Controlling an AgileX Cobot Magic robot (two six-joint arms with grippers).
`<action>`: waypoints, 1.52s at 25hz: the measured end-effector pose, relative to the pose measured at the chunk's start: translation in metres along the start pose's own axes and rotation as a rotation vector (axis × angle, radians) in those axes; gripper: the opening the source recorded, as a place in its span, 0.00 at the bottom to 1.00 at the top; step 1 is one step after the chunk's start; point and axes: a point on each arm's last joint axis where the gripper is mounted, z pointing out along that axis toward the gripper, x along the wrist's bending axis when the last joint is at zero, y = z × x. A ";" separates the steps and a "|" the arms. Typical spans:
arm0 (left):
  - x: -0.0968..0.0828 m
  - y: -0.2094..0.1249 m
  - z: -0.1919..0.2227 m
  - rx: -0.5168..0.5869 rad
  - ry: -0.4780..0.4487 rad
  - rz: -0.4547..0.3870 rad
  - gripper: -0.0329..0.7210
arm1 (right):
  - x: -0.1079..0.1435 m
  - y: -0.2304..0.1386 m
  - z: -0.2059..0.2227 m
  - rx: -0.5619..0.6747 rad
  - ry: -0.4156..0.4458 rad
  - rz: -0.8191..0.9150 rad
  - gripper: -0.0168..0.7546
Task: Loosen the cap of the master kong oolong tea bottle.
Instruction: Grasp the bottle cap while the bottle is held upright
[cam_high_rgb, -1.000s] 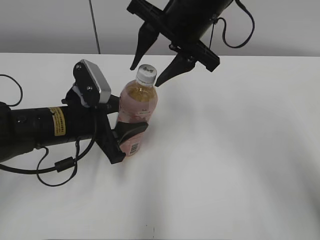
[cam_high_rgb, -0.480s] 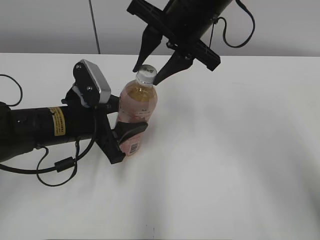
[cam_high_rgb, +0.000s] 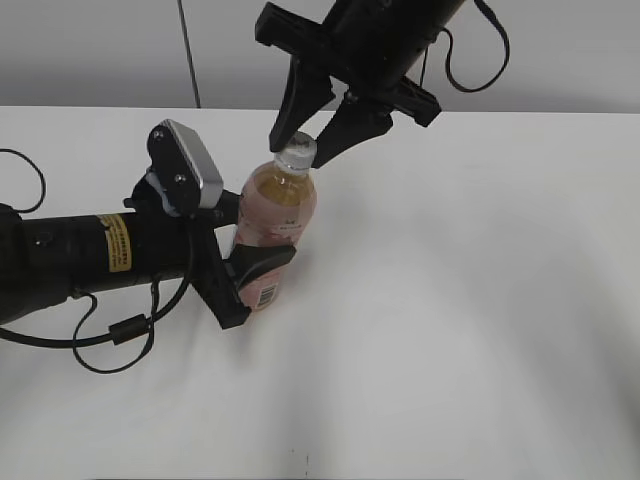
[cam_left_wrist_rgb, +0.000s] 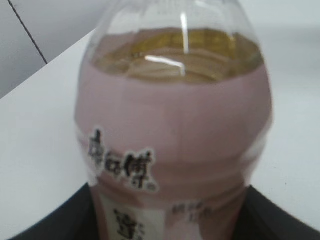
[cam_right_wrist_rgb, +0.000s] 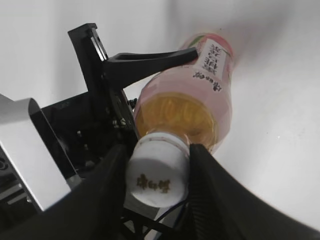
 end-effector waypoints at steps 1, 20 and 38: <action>0.000 0.000 0.000 0.000 0.000 0.001 0.56 | 0.000 0.000 0.000 -0.001 -0.001 -0.039 0.40; 0.000 0.000 0.000 0.000 0.000 0.004 0.56 | 0.000 0.000 -0.001 0.000 -0.013 -0.892 0.40; 0.000 0.000 0.000 0.000 0.004 0.000 0.56 | 0.003 0.001 0.001 -0.004 -0.025 -1.967 0.38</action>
